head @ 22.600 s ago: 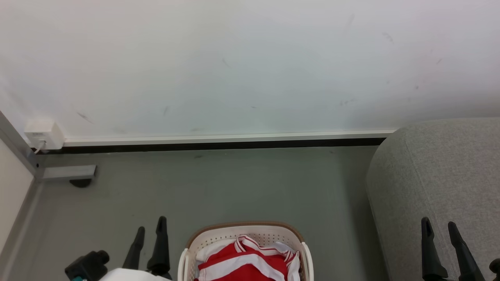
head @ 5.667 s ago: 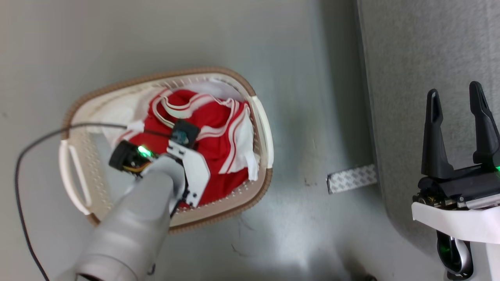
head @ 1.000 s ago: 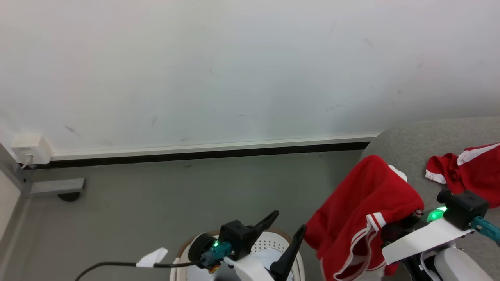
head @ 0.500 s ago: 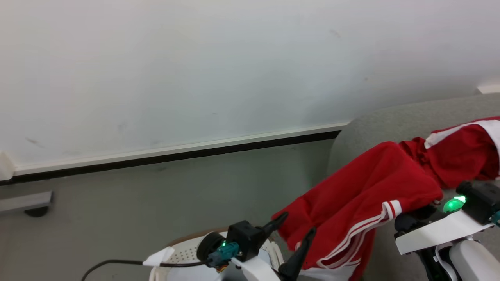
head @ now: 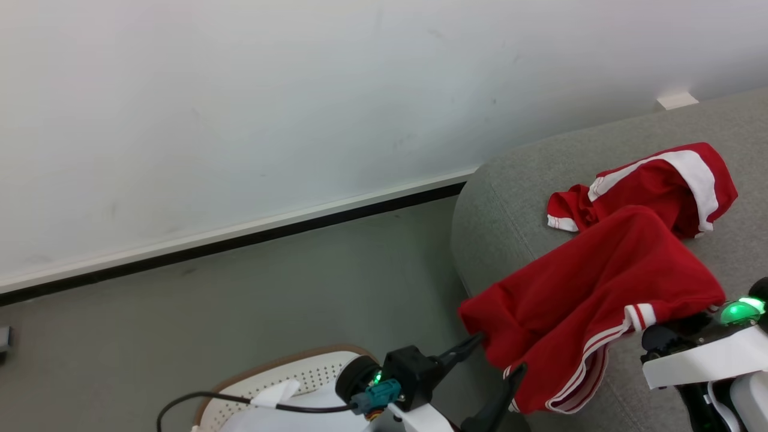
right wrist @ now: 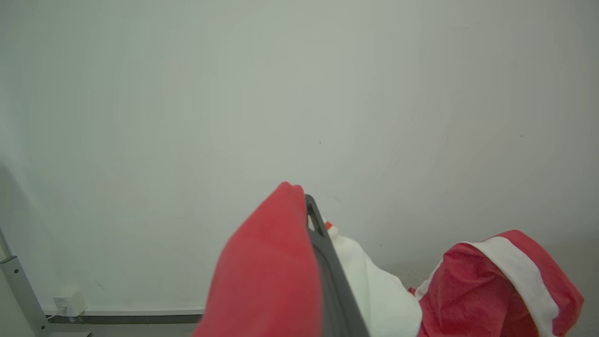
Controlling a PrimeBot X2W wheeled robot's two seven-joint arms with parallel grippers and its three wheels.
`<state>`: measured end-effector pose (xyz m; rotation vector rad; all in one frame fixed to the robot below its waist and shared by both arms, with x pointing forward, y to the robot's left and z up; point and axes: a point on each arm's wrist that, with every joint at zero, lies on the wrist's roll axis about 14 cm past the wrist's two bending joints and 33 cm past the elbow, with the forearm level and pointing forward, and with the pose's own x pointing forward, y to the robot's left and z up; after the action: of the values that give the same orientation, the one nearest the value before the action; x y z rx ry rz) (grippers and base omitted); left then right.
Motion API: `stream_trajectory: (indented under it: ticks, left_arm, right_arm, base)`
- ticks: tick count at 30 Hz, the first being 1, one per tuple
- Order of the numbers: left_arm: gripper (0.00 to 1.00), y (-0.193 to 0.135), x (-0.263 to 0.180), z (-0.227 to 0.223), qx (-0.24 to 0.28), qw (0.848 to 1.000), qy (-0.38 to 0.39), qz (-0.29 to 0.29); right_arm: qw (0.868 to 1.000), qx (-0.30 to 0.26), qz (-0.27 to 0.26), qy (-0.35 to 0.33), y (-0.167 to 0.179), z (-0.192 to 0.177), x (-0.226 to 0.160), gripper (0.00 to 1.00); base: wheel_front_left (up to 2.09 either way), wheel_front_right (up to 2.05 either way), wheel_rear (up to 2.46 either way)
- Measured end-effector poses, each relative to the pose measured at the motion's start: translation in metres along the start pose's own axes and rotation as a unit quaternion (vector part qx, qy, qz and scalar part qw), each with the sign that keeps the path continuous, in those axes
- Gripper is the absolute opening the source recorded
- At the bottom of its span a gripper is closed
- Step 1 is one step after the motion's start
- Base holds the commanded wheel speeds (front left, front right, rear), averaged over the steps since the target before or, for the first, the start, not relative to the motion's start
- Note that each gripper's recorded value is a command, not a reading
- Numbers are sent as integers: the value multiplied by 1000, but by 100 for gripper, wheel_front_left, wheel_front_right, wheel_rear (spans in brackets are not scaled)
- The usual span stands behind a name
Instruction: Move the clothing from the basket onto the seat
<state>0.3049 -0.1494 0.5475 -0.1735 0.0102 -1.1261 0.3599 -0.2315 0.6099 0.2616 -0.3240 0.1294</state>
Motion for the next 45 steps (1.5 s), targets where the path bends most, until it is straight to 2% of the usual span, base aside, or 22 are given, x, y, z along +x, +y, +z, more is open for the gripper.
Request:
stream_trajectory:
  ticks: [5,9,13,21,25,29,32,36,41,45]
  left_arm:
    - [100,1,6,-3,-3,1000,0,-11]
    - [100,11,9,-6,-11,1000,0,-12]
    - [100,30,13,-11,-16,1000,1,-6]
    - [100,69,17,-31,-35,999,6,7]
    - [100,85,16,-34,-46,999,-2,16]
    - [100,103,12,-34,-50,998,-13,35]
    - [100,111,8,-37,-55,997,-15,46]
    - [100,116,4,-40,-58,997,-13,56]
    - [100,111,2,-41,-61,997,-10,56]
    - [100,109,0,-40,-58,997,-6,59]
  right_arm:
    - [1000,7,-26,-10,-15,4,3,0]
    - [999,0,-45,-15,-29,5,20,0]
    - [998,-38,-45,-36,-39,20,59,0]
    - [994,-48,-77,-63,-71,49,153,0]
    - [986,-63,-124,-88,-108,81,191,0]
    - [970,-64,-175,-157,-142,133,211,0]
    - [959,-103,-218,-151,-171,136,211,0]
    - [950,-137,-265,-94,-205,102,196,0]
    - [930,-146,-338,-1,-255,36,127,0]
    - [916,-124,-376,59,-270,-16,71,0]
  base:
    - [0,0,0]
    - [0,0,0]
    - [0,0,0]
    - [0,0,0]
    - [0,0,0]
    - [0,0,0]
    - [0,0,0]
    - [0,0,0]
    - [0,0,0]
    - [0,0,0]
